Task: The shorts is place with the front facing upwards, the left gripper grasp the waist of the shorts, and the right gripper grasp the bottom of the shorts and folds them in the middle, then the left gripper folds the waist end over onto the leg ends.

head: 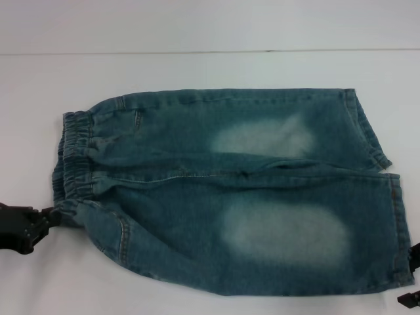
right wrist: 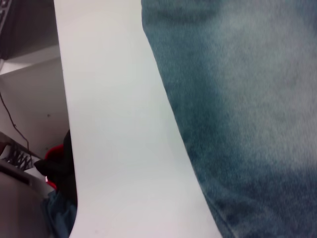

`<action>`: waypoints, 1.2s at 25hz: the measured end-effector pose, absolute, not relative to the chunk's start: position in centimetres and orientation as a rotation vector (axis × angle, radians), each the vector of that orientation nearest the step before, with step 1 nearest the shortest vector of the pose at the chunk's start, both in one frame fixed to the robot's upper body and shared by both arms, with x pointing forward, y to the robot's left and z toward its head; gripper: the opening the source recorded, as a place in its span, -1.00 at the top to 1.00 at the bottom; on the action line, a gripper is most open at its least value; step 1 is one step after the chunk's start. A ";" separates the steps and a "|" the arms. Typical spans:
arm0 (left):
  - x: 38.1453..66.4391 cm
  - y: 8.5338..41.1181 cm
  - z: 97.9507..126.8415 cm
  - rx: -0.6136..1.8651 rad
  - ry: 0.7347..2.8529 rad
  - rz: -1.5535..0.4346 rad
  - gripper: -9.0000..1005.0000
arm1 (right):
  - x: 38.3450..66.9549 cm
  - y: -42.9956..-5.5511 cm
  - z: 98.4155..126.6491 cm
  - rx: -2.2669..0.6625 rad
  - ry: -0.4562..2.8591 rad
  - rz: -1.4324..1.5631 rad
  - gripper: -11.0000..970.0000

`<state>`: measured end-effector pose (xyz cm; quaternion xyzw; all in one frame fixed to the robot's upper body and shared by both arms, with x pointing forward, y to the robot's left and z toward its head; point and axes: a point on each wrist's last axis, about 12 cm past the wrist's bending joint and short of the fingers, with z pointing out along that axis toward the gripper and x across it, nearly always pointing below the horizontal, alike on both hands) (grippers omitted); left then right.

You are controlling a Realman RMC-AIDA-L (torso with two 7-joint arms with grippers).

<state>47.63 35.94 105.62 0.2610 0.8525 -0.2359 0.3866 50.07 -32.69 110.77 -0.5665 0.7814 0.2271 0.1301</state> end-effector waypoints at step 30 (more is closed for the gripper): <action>41.3 39.2 107.5 0.533 2.049 -0.655 0.86 | 45.6 -35.4 110.8 -1.613 2.093 0.708 0.90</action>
